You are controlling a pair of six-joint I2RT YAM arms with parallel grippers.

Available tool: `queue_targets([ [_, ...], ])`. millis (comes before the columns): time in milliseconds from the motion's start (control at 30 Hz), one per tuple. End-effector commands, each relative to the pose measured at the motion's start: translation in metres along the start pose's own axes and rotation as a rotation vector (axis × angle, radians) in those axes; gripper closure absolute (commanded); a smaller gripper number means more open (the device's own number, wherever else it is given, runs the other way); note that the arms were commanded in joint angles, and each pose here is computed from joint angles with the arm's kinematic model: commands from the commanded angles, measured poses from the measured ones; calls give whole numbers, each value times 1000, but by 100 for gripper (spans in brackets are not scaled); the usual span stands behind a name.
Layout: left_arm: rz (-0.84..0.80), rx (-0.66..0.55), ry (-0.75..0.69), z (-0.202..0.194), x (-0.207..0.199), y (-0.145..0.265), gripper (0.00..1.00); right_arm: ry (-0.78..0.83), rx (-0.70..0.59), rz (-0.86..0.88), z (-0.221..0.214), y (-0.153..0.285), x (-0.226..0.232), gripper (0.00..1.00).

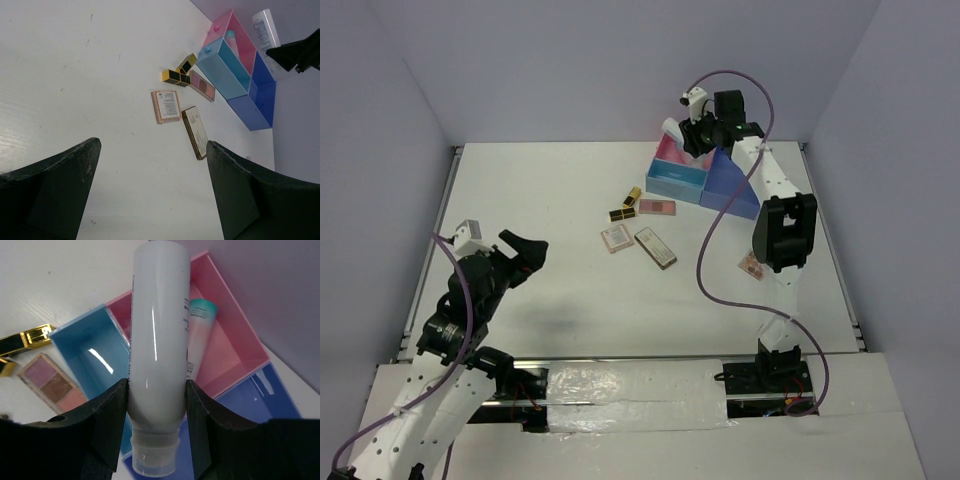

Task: Organize the makeup

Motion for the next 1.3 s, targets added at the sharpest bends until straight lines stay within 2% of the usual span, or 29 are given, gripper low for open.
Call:
queue_targets([
  [0,-65,-26,-20,6,-9,-5,1,106,-95,-95,23,-13,-14,89],
  [200,-76,-2,-14,3,-10,-11,1,152,-95,-165,13,-40,-28,83],
  [333,-68,2,-14,3,-10,-11,1,163,-87,-177,7,-49,-31,69],
  [400,-68,2,-10,2,-10,-11,1,170,-83,-167,5,-52,-29,56],
  [433,-70,2,-9,2,-10,-12,1,168,-83,-168,5,-51,-30,43],
  [500,-72,7,-8,0,-9,-13,1,159,-81,-171,5,-49,-30,29],
  [533,-71,10,-7,-1,-8,-14,1,158,-85,-176,8,-45,-30,17],
  [667,-86,6,-6,-3,-8,-18,1,123,-89,-177,15,-25,-28,1],
  [800,-94,19,-21,-7,-9,-29,1,85,-93,-138,30,13,-17,0],
  [867,-113,36,-34,-10,-10,-34,1,71,-92,-50,35,42,0,0],
  [933,-136,42,-44,-12,-12,-43,7,69,-97,41,35,66,13,1],
  [967,-153,73,-52,-16,-13,-49,16,63,-104,131,31,90,26,3],
  [1000,-193,54,-54,-13,-18,-53,24,64,-106,179,28,101,35,4],
  [1033,-210,62,-66,-13,-20,-56,34,50,-57,237,9,107,45,8],
  [1067,-216,96,-77,-18,-20,-63,55,47,-60,277,6,118,51,11],
  [1100,-245,96,-83,-17,-24,-67,63,59,-71,288,7,138,57,18],
  [1133,-260,136,-100,-20,-25,-74,77,52,-18,323,-8,152,67,23],
  [1167,-275,118,-108,-17,-28,-74,77,29,30,343,-21,152,69,27],
  [1200,-287,165,-118,-22,-29,-81,86,20,45,345,-26,164,73,30],
  [1233,-309,167,-134,-20,-33,-84,87,-2,72,346,-36,171,72,33],
  [1267,-318,183,-139,-21,-34,-88,85,-41,140,369,-58,175,77,33],
])
Point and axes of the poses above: each gripper's point midway between its finger pads, its own y axis back along the fingers, its own x axis along the line the jaws close on, z = x × y, the point moved 10 cm from there along y, back along the fingers, and after that the axes turned 4 degrees about -y, right-handed, at the moved point
